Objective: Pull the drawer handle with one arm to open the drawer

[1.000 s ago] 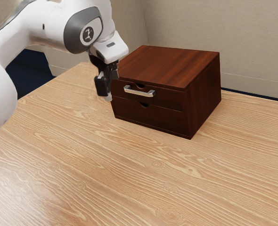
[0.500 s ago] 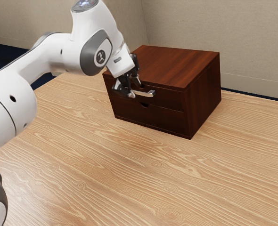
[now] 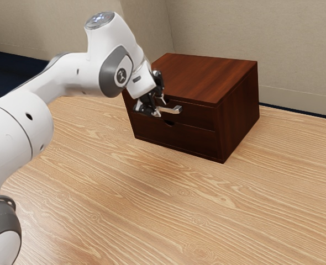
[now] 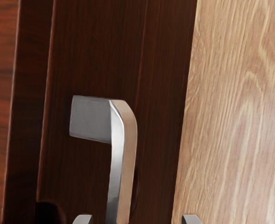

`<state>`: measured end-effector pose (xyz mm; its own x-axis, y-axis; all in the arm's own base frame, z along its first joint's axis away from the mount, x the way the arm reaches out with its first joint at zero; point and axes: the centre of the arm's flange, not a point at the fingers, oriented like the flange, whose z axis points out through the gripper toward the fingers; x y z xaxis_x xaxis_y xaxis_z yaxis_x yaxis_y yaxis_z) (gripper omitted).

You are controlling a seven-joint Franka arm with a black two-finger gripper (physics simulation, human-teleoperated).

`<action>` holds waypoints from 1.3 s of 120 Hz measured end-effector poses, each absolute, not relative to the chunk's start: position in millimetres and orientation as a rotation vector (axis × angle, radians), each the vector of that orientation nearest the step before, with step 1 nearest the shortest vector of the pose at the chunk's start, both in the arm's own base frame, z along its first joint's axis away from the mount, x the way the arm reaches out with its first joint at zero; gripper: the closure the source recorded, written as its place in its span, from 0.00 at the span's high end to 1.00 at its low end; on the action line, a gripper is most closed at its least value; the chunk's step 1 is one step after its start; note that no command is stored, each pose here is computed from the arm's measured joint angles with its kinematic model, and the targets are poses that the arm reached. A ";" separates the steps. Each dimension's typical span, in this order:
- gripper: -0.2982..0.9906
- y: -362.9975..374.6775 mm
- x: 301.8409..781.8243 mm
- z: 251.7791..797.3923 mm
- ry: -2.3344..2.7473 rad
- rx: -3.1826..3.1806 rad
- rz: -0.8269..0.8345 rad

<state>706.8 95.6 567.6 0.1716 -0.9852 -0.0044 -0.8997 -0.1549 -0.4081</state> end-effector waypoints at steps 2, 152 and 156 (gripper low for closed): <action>0.38 95.7 707.2 566.5 1.800 -2.137 -0.380; 0.15 88.9 578.3 555.4 1.946 -2.247 -0.423; 0.15 89.2 575.4 555.5 1.947 -2.248 -0.426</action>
